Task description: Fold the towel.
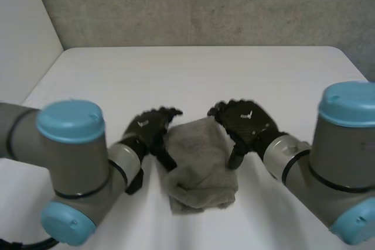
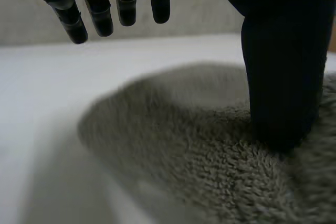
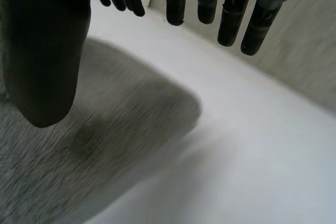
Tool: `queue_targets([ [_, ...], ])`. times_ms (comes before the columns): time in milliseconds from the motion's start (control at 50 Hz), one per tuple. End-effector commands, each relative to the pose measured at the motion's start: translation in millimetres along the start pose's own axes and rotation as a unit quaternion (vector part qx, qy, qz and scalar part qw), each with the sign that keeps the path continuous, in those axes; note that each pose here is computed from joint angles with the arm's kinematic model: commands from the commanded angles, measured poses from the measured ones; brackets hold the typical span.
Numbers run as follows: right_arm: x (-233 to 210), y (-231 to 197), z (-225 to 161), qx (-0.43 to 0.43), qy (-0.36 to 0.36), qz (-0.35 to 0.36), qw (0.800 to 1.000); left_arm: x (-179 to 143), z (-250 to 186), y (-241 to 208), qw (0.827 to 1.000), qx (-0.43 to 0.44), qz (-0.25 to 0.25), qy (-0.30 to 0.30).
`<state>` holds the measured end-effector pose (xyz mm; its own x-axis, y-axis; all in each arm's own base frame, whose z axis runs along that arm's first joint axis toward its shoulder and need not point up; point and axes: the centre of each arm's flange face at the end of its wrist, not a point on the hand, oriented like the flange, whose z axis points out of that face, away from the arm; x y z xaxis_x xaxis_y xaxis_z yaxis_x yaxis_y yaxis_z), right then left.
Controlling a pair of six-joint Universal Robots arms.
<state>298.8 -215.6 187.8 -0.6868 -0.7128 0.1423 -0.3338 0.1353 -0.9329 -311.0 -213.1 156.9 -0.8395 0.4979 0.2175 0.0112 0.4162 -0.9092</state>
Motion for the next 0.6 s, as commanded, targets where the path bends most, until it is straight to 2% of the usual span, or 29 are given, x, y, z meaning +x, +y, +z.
queue_targets([
  [20,-8.4,42.3,25.3,-0.067,-0.030,0.019,0.997,-6.7,6.9,28.8,0.998,-0.037,0.033,-0.032],
  [120,-7.2,40.2,28.4,-0.071,-0.031,0.020,0.997,-6.5,6.4,27.2,0.996,-0.034,0.071,-0.033],
  [180,-3.0,21.9,23.3,-0.056,-0.026,0.017,0.998,-2.2,3.3,8.8,0.996,-0.006,0.085,-0.031],
  [220,5.7,-12.7,9.7,-0.014,-0.011,0.010,1.000,1.4,-0.7,-7.3,0.995,0.020,0.088,-0.029],
  [240,5.7,-12.9,9.6,-0.014,-0.011,0.010,1.000,5.8,-5.6,-26.1,0.994,0.048,0.091,-0.025],
  [260,11.5,-31.5,1.7,0.012,0.004,0.007,1.000,10.8,-11.4,-46.8,0.992,0.078,0.094,-0.021],
  [280,11.5,-31.6,1.6,0.012,0.004,0.007,1.000,10.8,-11.5,-47.0,0.992,0.078,0.094,-0.021],
  [320,28.6,-66.1,-15.0,0.062,0.051,0.017,0.997,19.2,-30.1,-89.9,0.987,0.132,0.092,-0.016],
  [340,28.7,-66.3,-15.1,0.062,0.052,0.017,0.997,19.3,-30.2,-90.1,0.987,0.132,0.092,-0.016],
  [380,49.9,-91.3,-30.3,0.099,0.114,0.035,0.988,23.7,-54.4,-129.1,0.982,0.170,0.085,-0.021],
  [400,50.0,-91.4,-30.4,0.099,0.114,0.035,0.988,23.7,-54.5,-129.2,0.981,0.171,0.085,-0.021],
  [440,68.4,-108.6,-48.1,0.116,0.168,0.040,0.978,20.8,-64.7,-143.7,0.979,0.181,0.081,-0.034],
  [480,75.3,-115.5,-57.2,0.119,0.189,0.041,0.974,5.0,-77.7,-166.6,0.977,0.186,0.076,-0.076],
  [540,88.4,-122.6,-66.0,0.115,0.216,0.045,0.968,-11.1,-85.5,-176.8,0.978,0.168,0.065,-0.110],
  [600,98.8,-124.4,-70.3,0.110,0.232,0.048,0.965,-14.1,-89.2,-179.3,0.978,0.159,0.064,-0.117],
])
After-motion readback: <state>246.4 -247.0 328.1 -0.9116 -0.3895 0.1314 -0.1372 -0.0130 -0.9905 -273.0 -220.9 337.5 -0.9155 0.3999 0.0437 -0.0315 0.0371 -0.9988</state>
